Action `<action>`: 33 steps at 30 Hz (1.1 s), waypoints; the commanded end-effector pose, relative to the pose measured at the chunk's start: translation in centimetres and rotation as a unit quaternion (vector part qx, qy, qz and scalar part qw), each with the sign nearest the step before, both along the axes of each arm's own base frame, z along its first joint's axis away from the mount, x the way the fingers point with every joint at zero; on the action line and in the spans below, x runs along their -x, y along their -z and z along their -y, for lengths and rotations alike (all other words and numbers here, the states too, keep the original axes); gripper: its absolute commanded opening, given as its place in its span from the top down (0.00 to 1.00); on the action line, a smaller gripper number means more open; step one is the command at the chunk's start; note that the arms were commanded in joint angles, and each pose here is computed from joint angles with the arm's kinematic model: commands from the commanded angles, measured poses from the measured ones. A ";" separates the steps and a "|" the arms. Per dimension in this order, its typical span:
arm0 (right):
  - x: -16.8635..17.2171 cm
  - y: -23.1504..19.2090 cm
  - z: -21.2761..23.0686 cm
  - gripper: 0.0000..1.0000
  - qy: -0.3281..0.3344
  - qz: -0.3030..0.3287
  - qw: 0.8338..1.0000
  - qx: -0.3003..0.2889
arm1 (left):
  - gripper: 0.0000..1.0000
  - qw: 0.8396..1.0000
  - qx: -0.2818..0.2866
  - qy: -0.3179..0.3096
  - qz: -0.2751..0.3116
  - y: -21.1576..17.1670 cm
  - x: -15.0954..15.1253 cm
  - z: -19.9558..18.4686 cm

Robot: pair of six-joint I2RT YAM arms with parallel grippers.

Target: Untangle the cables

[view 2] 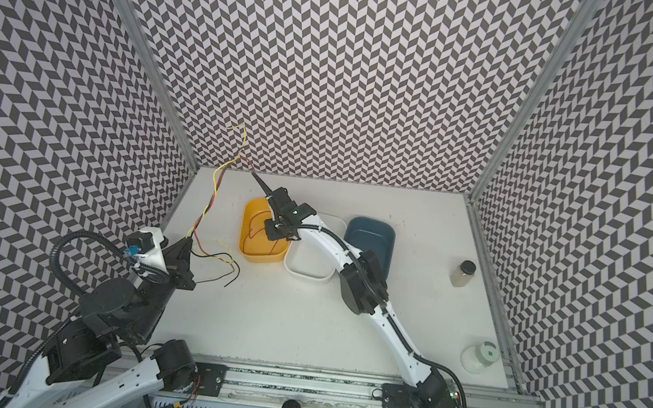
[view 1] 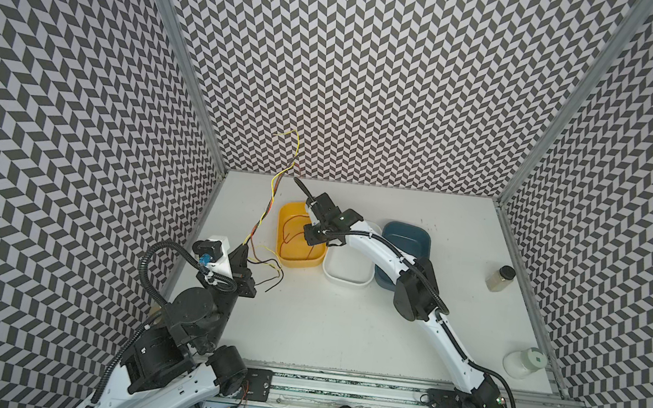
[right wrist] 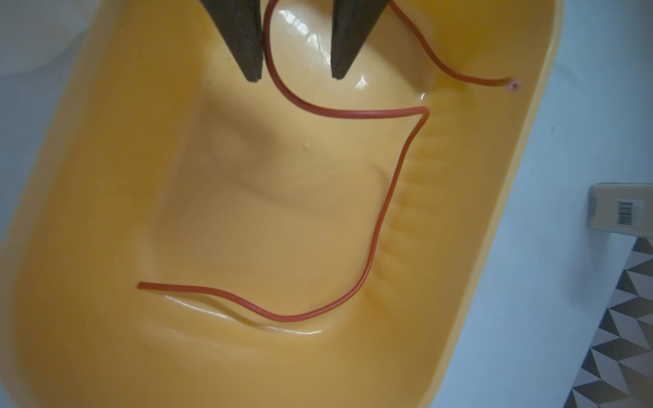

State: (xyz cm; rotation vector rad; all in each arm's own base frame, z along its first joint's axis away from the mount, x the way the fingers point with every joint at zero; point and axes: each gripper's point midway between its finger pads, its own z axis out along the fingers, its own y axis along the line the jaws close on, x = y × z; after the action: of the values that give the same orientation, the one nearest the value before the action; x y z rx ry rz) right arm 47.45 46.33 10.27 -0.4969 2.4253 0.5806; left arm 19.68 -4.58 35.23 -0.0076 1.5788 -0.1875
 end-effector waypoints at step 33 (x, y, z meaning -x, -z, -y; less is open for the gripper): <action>16.4 -28.1 15.8 0.34 -0.024 0.211 0.946 -0.246 | 1.00 0.967 -0.016 0.244 -0.064 1.7 -0.1 10.9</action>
State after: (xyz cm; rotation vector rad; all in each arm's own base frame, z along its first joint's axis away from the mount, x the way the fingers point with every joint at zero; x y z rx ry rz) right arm 32.78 30.61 36.28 -0.3932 1.9072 0.8731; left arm 20.61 -12.69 32.27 0.3184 1.7117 -0.3948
